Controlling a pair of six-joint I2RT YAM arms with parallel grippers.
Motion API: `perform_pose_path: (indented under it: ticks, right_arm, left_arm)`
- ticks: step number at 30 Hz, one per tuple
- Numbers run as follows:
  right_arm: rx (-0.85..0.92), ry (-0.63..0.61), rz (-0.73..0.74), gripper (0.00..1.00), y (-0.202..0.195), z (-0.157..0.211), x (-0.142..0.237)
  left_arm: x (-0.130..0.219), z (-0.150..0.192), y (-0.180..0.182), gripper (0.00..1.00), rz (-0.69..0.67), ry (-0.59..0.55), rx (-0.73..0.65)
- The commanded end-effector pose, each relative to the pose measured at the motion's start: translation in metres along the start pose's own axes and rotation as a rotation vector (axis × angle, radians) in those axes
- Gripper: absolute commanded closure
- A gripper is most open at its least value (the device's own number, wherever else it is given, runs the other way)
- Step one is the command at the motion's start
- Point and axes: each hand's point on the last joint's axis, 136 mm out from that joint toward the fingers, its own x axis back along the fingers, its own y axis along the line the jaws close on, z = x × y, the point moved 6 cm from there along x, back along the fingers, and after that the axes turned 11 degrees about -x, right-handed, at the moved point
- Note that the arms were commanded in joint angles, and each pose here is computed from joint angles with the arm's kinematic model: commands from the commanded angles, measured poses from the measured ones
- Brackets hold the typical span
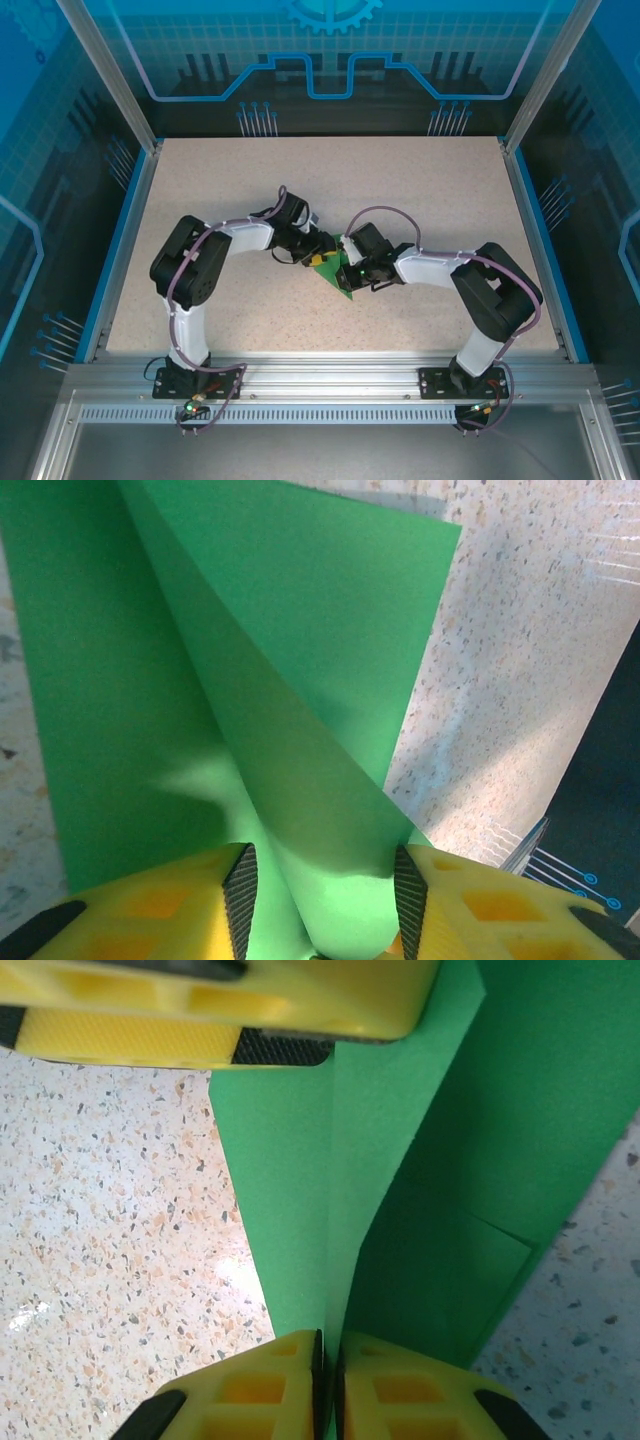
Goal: Fold a paper plane with a square sheet of paper (fold left side to right side)
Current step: Fourth fold the wing at the center of the table.
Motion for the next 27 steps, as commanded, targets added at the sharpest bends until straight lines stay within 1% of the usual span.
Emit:
perform_pose_path:
  ticks: [1, 11, 15, 20, 23, 27]
  right_arm:
    - [-0.034, 0.021, -0.023, 0.86, -0.004, 0.001, -0.005]
    - [-0.033, 0.013, -0.054, 0.82, 0.0, -0.005, 0.002]
    - [-0.041, -0.008, -0.11, 0.75, 0.006, -0.013, 0.015]
    - [-0.082, -0.033, -0.221, 0.62, 0.007, -0.026, 0.034]
    - [-0.138, -0.054, -0.283, 0.59, 0.0, -0.034, 0.041]
    - [-0.198, -0.048, -0.322, 0.59, -0.008, -0.041, 0.039]
  left_arm:
    - [-0.005, 0.0, 0.001, 0.56, -0.021, 0.022, 0.025]
    - [-0.01, 0.004, 0.015, 0.56, -0.089, 0.046, 0.072]
    - [-0.01, 0.005, 0.016, 0.56, -0.094, 0.049, 0.072]
    - [-0.01, 0.004, 0.015, 0.56, -0.095, 0.049, 0.072]
    - [-0.01, 0.004, 0.014, 0.56, -0.093, 0.048, 0.071]
    - [-0.01, 0.004, 0.015, 0.56, -0.093, 0.047, 0.071]
